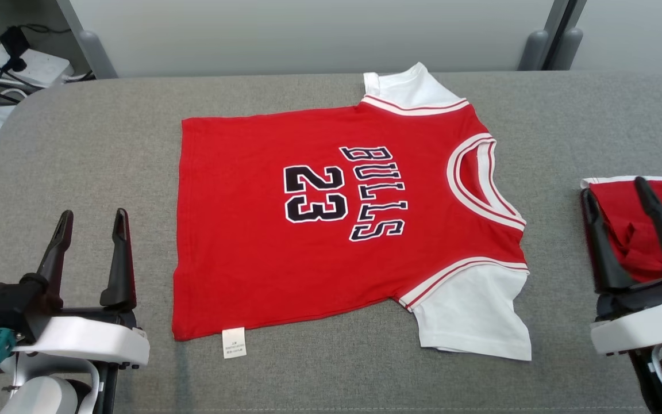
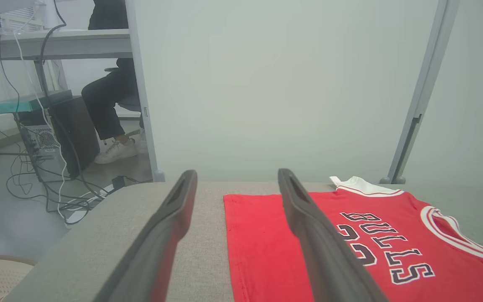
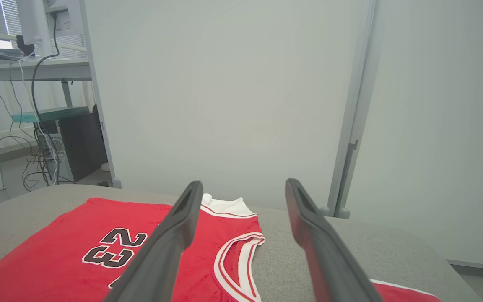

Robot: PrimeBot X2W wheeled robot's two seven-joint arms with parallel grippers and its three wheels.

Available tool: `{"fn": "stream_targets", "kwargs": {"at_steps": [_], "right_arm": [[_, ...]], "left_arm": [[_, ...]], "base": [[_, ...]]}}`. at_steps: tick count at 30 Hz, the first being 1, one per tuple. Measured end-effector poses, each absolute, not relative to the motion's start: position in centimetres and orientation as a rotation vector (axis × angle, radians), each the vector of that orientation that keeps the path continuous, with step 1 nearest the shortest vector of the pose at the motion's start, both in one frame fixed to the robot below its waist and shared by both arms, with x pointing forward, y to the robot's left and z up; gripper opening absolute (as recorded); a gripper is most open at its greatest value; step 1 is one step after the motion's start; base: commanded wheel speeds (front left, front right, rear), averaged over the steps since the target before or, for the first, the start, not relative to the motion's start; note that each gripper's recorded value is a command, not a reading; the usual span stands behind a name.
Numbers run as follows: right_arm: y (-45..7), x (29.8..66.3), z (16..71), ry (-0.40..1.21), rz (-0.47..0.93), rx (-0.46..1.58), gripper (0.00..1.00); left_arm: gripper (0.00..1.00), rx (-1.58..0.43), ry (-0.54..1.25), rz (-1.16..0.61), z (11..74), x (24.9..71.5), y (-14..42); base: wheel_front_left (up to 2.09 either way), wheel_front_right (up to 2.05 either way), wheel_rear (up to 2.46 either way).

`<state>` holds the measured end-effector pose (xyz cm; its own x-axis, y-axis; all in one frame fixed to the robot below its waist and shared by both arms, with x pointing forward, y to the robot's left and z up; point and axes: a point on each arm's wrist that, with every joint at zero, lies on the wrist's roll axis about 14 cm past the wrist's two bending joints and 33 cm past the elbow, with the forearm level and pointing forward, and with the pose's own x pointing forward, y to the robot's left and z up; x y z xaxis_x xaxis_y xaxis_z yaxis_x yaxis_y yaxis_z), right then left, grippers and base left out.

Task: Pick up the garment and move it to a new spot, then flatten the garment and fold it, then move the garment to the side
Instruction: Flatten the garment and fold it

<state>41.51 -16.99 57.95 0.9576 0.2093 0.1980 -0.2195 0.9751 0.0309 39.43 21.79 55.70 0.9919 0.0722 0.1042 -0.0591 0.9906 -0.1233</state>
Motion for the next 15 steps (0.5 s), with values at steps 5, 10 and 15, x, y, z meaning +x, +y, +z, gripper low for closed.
{"fn": "stream_targets", "kwargs": {"at_steps": [5,10,15], "right_arm": [[-15.8,40.5,57.2,-0.224,0.256,-0.033,1.00],[-16.4,38.6,54.3,-0.157,0.221,-0.019,1.00],[-16.5,37.1,51.3,-0.073,0.199,0.011,1.00]], "left_arm": [[1.00,-0.092,-0.085,0.056,54.6,38.5,21.5],[1.00,-0.081,-0.023,0.054,51.8,36.3,22.3],[1.00,-0.084,0.002,0.051,50.8,35.2,22.7]], "base": [[0.00,0.00,0.00],[0.00,0.00,0.00],[0.00,0.00,0.00]]}}
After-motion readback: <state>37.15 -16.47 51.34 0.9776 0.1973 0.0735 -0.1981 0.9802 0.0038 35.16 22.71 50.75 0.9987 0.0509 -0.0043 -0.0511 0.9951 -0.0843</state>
